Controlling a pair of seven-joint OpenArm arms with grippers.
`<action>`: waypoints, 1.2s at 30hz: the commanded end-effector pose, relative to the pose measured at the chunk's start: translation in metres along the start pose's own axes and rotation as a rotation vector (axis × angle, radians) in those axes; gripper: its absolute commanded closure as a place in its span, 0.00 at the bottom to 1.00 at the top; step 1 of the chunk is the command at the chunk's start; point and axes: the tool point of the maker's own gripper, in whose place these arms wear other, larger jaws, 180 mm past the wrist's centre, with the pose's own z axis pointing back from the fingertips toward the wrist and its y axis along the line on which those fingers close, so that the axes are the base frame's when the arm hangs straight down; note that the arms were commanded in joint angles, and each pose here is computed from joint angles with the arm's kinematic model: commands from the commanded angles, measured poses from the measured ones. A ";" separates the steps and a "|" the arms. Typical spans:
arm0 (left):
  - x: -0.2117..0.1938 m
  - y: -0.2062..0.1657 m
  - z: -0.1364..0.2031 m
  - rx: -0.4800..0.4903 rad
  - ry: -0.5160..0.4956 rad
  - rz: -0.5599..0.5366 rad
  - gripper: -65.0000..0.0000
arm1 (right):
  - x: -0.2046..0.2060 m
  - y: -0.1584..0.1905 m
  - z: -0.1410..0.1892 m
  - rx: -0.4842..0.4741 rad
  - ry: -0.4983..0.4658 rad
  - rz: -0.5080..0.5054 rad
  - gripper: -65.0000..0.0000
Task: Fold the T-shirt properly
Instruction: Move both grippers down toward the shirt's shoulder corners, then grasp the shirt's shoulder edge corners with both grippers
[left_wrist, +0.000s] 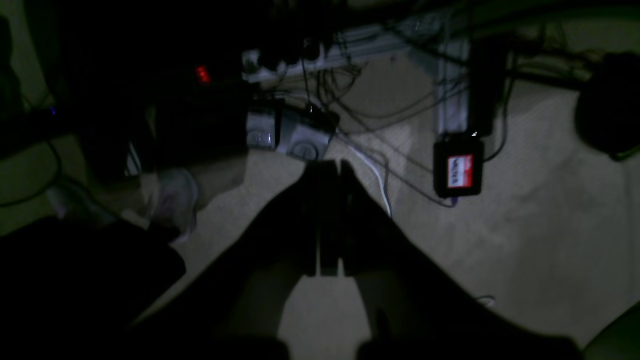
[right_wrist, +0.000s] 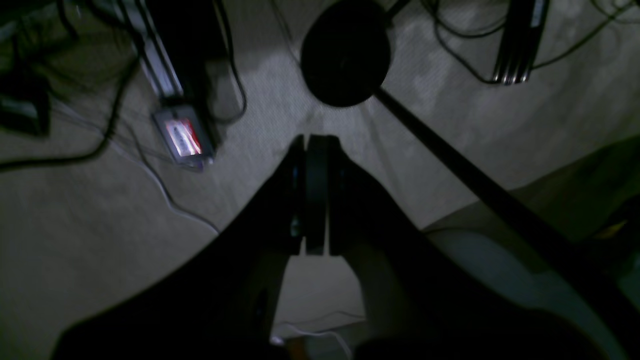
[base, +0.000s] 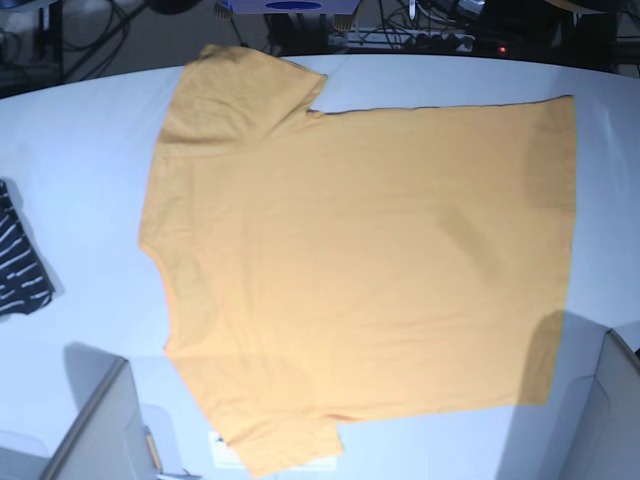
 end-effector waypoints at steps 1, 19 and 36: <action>0.002 0.012 0.013 0.026 -0.029 0.038 1.00 | 0.008 -0.016 0.009 -0.039 -0.035 -0.022 1.00; 0.142 0.101 0.148 0.190 -0.477 0.220 1.00 | 0.224 -0.049 0.145 -0.141 -0.594 -0.159 1.00; 0.264 0.139 0.161 0.111 -0.764 0.227 0.45 | 0.304 -0.010 0.171 0.643 -0.568 -0.703 0.43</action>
